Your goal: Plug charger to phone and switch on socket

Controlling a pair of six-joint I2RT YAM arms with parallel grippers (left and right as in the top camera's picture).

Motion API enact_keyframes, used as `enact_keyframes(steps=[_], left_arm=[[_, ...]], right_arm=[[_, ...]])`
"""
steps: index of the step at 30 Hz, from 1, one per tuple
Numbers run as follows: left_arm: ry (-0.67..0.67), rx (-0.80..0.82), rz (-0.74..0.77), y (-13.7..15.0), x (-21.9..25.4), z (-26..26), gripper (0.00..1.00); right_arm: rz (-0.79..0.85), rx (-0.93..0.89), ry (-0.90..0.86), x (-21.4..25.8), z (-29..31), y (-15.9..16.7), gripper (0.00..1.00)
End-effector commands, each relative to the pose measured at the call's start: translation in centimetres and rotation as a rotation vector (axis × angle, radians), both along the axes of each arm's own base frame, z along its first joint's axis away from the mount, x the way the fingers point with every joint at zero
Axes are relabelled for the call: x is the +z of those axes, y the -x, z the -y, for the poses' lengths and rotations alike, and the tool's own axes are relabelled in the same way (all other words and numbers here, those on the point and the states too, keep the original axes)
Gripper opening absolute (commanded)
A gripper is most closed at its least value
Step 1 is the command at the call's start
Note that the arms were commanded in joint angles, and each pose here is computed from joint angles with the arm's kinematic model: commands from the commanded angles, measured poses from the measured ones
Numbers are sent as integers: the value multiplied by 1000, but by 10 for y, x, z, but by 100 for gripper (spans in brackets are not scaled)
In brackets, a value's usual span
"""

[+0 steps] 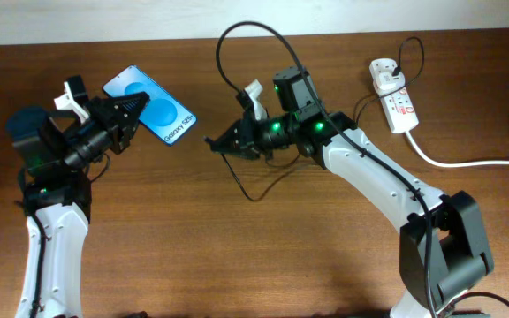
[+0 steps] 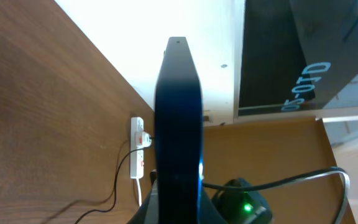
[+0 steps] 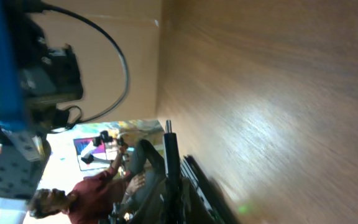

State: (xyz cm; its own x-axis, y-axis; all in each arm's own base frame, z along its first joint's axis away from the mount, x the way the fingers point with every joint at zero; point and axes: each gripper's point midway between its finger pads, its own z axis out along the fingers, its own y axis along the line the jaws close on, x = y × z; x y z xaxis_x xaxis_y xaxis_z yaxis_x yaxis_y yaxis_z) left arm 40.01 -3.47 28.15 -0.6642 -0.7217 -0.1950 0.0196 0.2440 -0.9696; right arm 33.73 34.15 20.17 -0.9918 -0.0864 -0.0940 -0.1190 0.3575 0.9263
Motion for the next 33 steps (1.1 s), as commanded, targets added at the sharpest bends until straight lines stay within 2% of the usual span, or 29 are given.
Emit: enact_keyframes(steps=[1,3,7,9,13,15,20,26,33], left_arm=[[-8,-98,41,7,4,8,0],[4,-128,31,9,1,11,0],[13,-157,32,12,2,14,0],[14,-159,32,12,2,15,0],[12,-152,31,11,1,14,0],[10,-138,28,10,1,12,0],[9,-133,27,9,1,12,0],[9,-133,27,9,1,12,0],[9,-134,27,9,1,12,0]], right_arm=[[66,10,53,-6,7,3,5],[74,-7,86,-1,14,7,5],[124,19,33,34,17,22,4],[61,35,1,40,15,30,4],[32,58,-62,54,10,33,4],[-33,104,-102,62,4,46,4],[-55,158,-109,64,-11,65,4],[11,159,-153,77,-20,60,4],[-26,90,-111,68,-21,49,5]])
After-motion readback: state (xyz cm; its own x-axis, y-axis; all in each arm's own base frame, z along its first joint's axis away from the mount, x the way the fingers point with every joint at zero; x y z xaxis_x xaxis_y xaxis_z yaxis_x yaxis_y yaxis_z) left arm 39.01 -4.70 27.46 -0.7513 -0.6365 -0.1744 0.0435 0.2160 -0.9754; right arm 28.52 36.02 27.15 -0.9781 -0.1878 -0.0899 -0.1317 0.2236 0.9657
